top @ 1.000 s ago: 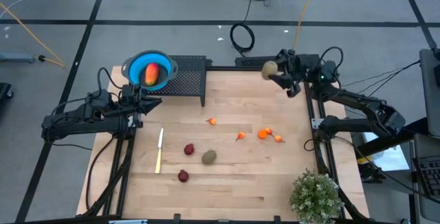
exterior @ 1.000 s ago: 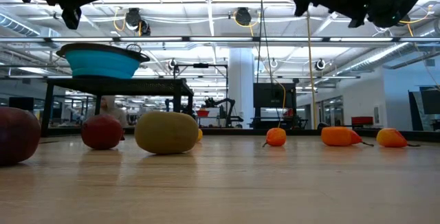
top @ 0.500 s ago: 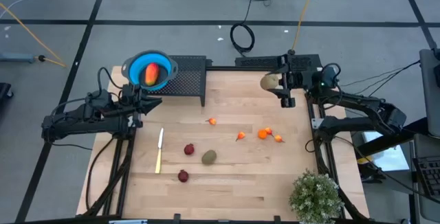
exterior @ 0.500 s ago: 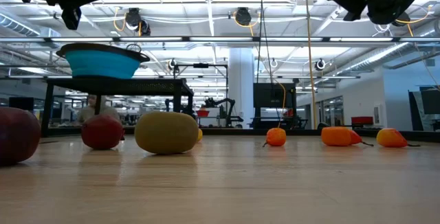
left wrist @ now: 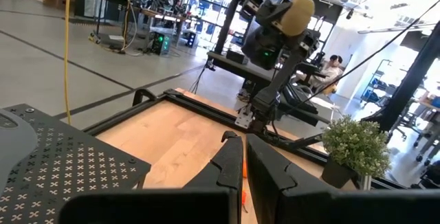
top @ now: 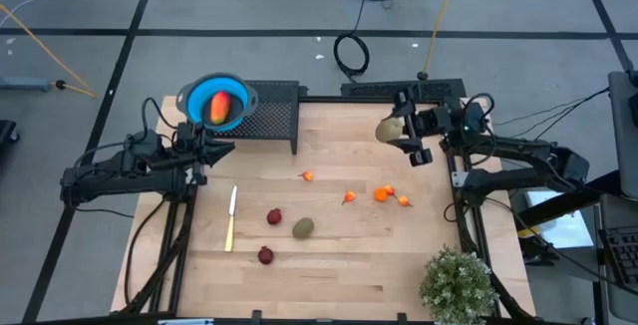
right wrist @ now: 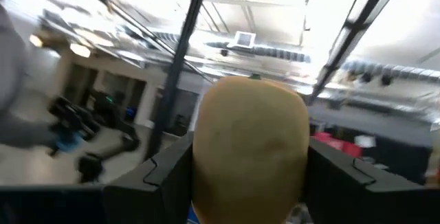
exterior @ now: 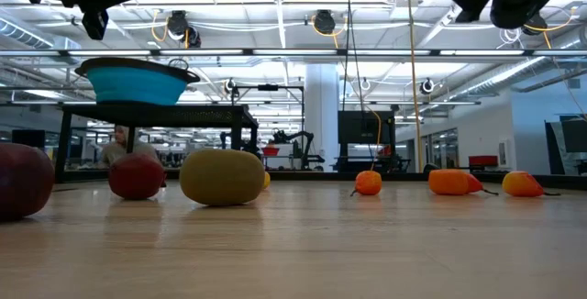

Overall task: Pick & Place Fruit
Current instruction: Put the kiwi into the blue strainer bowl on the shelf

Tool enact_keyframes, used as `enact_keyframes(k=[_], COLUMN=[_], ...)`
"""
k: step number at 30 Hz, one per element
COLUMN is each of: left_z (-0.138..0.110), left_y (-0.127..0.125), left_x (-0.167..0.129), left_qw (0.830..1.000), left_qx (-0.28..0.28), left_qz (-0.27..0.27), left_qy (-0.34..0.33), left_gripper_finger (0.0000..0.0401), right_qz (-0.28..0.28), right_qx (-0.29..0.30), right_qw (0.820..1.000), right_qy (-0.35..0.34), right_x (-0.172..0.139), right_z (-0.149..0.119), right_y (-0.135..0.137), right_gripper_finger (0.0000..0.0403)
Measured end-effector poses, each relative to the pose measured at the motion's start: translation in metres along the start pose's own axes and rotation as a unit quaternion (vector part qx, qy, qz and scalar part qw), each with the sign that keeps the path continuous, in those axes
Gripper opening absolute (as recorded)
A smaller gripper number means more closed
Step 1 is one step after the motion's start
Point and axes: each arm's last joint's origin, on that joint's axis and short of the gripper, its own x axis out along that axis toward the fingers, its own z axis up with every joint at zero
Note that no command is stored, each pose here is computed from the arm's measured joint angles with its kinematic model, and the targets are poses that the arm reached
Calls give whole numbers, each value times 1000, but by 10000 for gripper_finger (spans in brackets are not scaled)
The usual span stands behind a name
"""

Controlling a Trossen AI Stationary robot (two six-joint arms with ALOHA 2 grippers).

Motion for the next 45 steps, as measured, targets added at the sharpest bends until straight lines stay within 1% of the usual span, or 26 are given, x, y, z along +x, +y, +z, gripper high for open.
enact_keyframes(k=[5,15,20,24,26,29,31,34,39,41,45], left_z=[0,0,0,0,0,0,0,0,0,0,0], left_y=[0,0,0,-1,-1,-1,-1,-1,-1,0,1], left_x=[0,0,0,0,0,0,1,1,1,1,1], left_qw=[1000,1000,1000,1000,1000,1000,1000,1000,1000,1000,999], left_qx=[0,-2,-3,-4,-4,-6,-8,-15,-18,-29,-52], left_qz=[0,0,-2,-11,-11,-11,-10,-10,-10,-6,14], left_qy=[0,0,1,4,4,5,6,5,5,4,-4], left_gripper_finger=[17,17,17,17,17,17,17,17,17,17,17], right_qz=[27,84,92,91,71,9,-31,-94,-192,-219,-272], right_qx=[60,136,183,195,202,247,283,312,351,360,329], right_qw=[998,983,974,972,972,965,957,945,915,905,899], right_qy=[-24,-95,-95,-95,-102,-91,-63,-22,43,60,99], right_x=[7,10,10,10,10,13,14,14,10,8,5], right_z=[4,22,24,24,23,14,5,-10,-31,-37,-46], right_y=[9,23,24,24,22,16,12,8,3,3,2], right_gripper_finger=[210,210,210,210,210,210,210,210,210,210,210])
